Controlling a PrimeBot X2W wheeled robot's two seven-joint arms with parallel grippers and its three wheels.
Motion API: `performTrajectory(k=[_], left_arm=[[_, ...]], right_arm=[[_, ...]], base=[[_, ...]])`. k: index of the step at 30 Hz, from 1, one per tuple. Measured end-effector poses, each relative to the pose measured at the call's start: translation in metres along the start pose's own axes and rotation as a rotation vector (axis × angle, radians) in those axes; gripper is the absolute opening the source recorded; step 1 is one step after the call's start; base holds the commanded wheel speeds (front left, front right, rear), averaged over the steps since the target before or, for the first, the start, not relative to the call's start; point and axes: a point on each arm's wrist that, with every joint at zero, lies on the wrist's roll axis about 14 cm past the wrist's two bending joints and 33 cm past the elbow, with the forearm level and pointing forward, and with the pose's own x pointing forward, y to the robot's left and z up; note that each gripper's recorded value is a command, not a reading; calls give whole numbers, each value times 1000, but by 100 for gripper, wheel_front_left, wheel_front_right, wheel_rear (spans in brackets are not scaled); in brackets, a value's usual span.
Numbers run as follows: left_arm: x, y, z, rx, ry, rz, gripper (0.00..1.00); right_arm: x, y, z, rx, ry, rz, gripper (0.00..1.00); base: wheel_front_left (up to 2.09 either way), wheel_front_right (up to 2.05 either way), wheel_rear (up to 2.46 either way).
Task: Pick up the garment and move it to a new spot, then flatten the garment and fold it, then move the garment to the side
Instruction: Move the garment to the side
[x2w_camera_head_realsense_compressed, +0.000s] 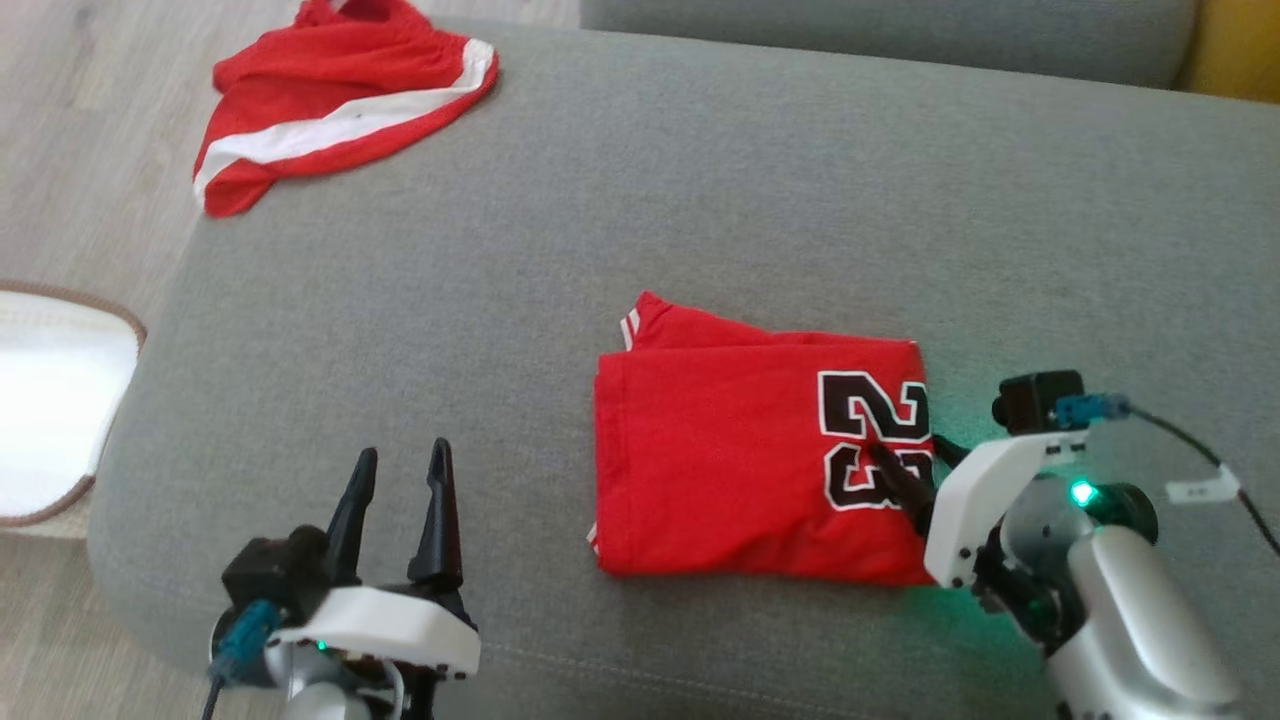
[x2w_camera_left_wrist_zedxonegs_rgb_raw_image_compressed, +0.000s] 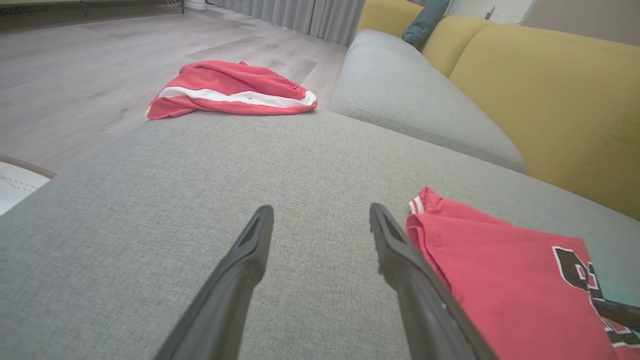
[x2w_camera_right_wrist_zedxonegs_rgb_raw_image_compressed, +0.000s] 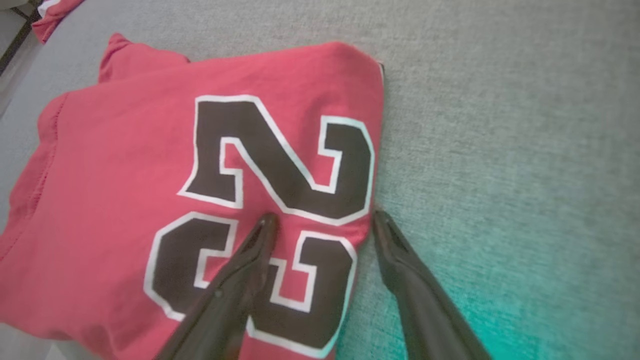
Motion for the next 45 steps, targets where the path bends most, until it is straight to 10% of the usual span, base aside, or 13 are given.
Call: performTrajectory(k=[7, 22, 38, 45], left_arm=[[3, 6, -1, -1, 5, 27, 100], [47, -57, -5, 42, 4, -186, 100], [95, -205, -59, 43, 90, -637, 100], [105, -216, -79, 22, 129, -671, 100]], right_arm=[[12, 0, 5, 43, 41, 30, 0], [-35, -105, 75, 34, -291, -245, 0], [-127, -202, 62, 170, -435, -571, 0], [-125, -228, 58, 183, -413, -632, 0]], base=[[0, 0, 0], [0, 0, 0], [0, 0, 0], [0, 0, 0]])
